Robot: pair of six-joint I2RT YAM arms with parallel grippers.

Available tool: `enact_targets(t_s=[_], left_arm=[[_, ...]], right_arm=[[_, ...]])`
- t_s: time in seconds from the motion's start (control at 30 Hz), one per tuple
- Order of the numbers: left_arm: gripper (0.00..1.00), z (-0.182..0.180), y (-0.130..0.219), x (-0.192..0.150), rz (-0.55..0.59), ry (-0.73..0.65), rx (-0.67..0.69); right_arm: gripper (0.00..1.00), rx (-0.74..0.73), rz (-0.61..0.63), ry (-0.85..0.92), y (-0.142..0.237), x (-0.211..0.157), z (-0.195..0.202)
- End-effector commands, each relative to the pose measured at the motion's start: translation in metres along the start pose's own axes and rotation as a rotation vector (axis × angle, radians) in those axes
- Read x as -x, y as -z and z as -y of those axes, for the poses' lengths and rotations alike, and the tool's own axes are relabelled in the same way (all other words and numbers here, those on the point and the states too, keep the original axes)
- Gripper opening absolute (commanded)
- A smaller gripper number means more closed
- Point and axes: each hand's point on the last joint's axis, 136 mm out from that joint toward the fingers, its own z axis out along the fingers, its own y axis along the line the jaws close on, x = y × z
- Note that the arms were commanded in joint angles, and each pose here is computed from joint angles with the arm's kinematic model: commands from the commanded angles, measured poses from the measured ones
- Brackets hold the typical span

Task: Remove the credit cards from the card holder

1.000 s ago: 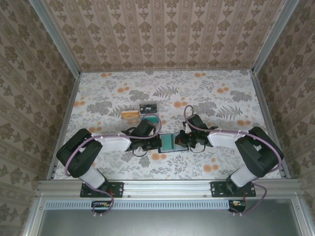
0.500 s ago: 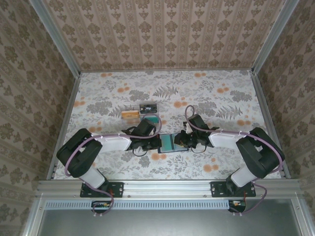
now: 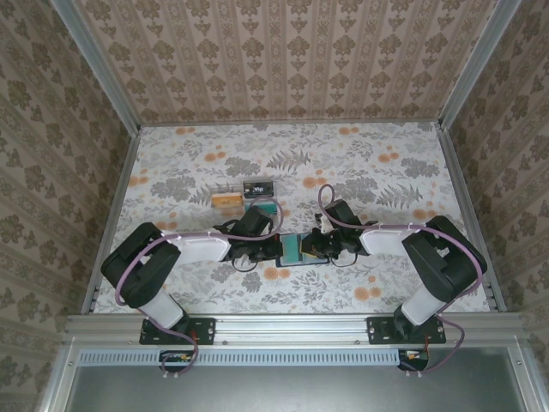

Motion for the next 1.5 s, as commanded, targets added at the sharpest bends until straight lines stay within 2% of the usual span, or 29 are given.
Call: enact_targets(t_s=[0.0,0.17,0.7,1.0,1.23,1.43,1.47], left_arm=[[0.00,-0.018,-0.007,-0.016,-0.070,0.000,0.062],[0.00,-0.021,-0.007,-0.020,-0.085,-0.007,0.072],[0.00,-0.022,-0.008,-0.020,-0.092,-0.013,0.074],[0.00,-0.024,-0.007,-0.020,-0.095,-0.013,0.079],[0.00,-0.022,-0.006,-0.018,-0.093,-0.015,0.074],[0.00,-0.002,0.011,-0.002,-0.037,-0.034,0.039],[0.05,0.004,0.017,0.004,-0.015,-0.038,0.033]], right_arm=[[0.08,-0.002,-0.020,0.026,0.000,0.001,-0.001],[0.01,-0.001,-0.031,0.028,0.007,0.005,0.008],[0.04,-0.008,-0.064,0.013,0.026,0.006,0.032],[0.06,-0.028,-0.036,-0.021,0.041,0.009,0.047],[0.02,0.001,-0.005,-0.014,0.054,0.013,0.041],[0.00,0.081,0.041,0.024,0.069,0.019,0.014],[0.00,0.096,0.047,0.030,0.071,0.020,0.010]])
